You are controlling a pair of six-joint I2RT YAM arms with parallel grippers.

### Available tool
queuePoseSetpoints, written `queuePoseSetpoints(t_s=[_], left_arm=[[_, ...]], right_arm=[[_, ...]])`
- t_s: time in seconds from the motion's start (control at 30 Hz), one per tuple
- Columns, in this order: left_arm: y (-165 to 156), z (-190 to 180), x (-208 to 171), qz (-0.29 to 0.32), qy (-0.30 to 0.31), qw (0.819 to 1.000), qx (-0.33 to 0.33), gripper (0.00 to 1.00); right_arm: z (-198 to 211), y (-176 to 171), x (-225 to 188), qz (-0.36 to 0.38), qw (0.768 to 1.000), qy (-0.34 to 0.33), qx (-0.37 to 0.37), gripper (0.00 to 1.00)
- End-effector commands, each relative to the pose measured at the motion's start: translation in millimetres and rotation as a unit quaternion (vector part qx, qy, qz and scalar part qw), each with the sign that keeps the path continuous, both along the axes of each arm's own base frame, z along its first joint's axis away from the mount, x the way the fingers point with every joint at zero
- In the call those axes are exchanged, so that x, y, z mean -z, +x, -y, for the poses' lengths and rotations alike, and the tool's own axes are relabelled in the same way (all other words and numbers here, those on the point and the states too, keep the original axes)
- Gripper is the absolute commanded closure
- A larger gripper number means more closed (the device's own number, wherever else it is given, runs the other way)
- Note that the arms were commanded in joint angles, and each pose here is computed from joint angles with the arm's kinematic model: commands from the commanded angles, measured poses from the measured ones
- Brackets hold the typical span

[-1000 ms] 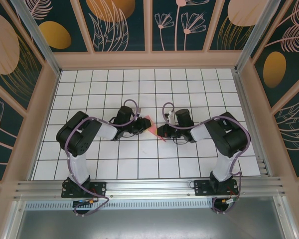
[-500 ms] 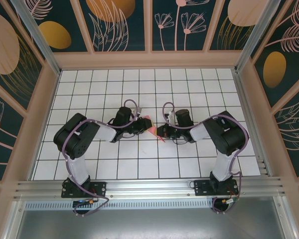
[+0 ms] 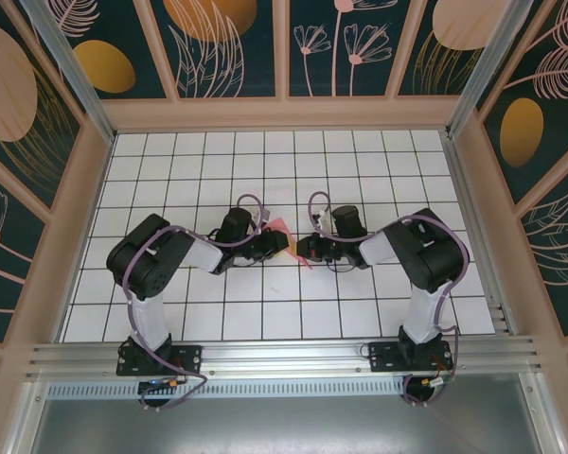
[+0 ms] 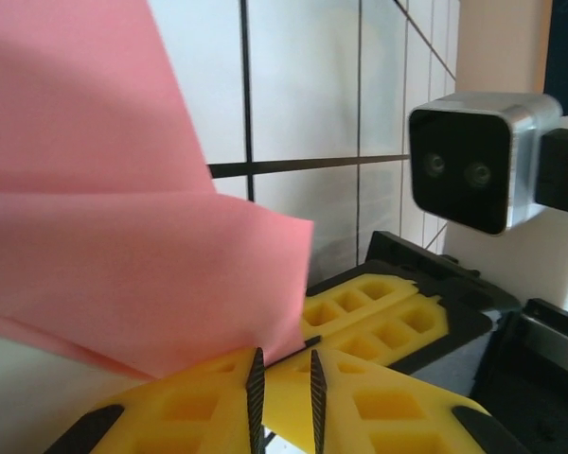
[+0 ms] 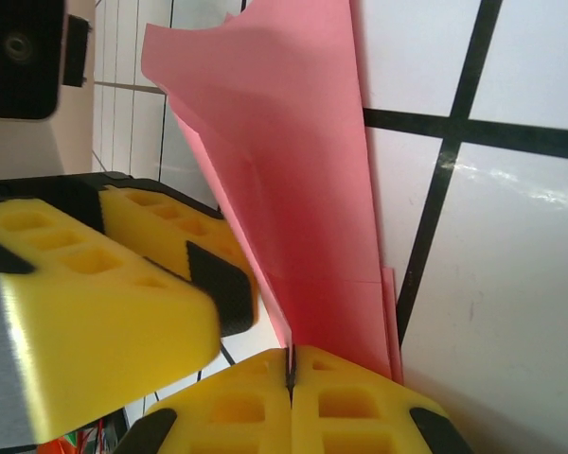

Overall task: Fold a paper plane with a square sheet of paper (pick it up from the middle)
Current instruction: Fold the wing for the fifth time at the center of the table.

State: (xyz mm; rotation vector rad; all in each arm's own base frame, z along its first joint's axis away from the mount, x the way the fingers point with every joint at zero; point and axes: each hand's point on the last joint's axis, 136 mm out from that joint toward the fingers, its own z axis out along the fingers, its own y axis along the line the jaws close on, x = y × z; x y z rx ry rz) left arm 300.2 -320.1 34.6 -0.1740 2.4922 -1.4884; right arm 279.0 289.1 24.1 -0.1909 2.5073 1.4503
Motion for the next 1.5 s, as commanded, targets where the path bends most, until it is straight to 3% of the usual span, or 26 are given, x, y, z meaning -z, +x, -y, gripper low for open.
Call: queuePoseSetpoints(t_s=[0.0,0.53,0.8,1.17,1.47], left_arm=[[4.2,1.8,6.5,0.002,0.010,1.000,-0.002,0.76],[9.6,-5.0,26.0,-0.016,0.053,0.998,-0.021,0.80],[10.4,-5.1,28.9,-0.021,0.059,0.998,-0.021,0.80],[15.5,2.3,7.5,0.008,0.042,0.999,-0.006,0.79],[11.1,6.1,-27.9,0.057,0.001,0.998,0.011,0.76]], right_arm=[[11.8,-5.7,29.4,-0.045,0.998,-0.044,0.019,1.00],[11.5,-8.1,-11.5,0.014,0.999,-0.043,-0.015,0.81],[11.8,-14.3,-4.9,0.040,0.996,-0.074,-0.038,0.81],[14.1,-15.0,11.1,0.022,0.996,-0.075,-0.036,0.99],[-2.8,-11.5,-13.4,-0.015,0.999,0.012,-0.031,1.00]])
